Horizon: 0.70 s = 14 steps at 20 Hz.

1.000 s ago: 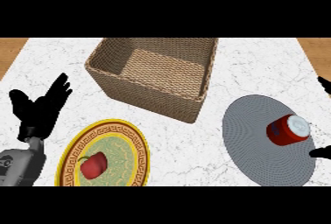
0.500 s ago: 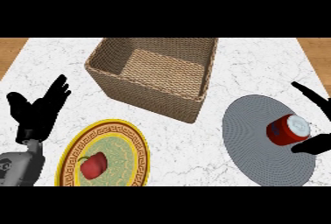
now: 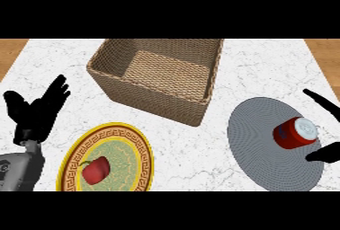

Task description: Pick the can from the placemat and place it in the basket

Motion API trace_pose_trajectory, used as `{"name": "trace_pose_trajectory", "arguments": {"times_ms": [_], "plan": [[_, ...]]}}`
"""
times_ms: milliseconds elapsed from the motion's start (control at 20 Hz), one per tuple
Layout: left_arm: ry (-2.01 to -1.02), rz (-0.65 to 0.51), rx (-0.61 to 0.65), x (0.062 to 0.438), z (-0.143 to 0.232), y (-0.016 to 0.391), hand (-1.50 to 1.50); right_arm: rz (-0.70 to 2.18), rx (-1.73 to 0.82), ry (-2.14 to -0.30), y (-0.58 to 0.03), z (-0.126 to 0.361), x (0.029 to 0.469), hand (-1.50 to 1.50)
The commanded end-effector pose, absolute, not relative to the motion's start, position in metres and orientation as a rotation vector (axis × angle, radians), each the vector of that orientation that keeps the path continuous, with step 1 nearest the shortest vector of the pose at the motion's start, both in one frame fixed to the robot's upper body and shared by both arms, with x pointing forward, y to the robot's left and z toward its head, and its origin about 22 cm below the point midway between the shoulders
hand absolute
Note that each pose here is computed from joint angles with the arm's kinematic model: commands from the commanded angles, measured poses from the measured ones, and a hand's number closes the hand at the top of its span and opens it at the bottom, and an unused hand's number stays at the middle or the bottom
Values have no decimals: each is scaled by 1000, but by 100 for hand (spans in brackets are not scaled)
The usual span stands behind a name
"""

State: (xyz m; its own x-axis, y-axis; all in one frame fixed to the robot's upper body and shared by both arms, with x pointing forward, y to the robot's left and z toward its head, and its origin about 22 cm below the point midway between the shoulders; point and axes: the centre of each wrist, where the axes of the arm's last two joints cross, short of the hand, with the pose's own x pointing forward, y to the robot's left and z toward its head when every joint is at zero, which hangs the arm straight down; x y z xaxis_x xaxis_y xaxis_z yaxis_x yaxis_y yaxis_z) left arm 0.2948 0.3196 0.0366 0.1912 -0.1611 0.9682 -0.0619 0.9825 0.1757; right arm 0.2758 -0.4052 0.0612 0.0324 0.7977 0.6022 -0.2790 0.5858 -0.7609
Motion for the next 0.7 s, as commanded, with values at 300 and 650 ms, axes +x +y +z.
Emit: {"name": "trace_pose_trajectory", "arguments": {"times_ms": [300,650], "plan": [[-1385,-69,206,290,37,304,0,919,-426,-1341,-398,46,271,-150],[-1393,-73,210,273,46,311,0,945,-521,-1280,-404,49,263,-150]]}}
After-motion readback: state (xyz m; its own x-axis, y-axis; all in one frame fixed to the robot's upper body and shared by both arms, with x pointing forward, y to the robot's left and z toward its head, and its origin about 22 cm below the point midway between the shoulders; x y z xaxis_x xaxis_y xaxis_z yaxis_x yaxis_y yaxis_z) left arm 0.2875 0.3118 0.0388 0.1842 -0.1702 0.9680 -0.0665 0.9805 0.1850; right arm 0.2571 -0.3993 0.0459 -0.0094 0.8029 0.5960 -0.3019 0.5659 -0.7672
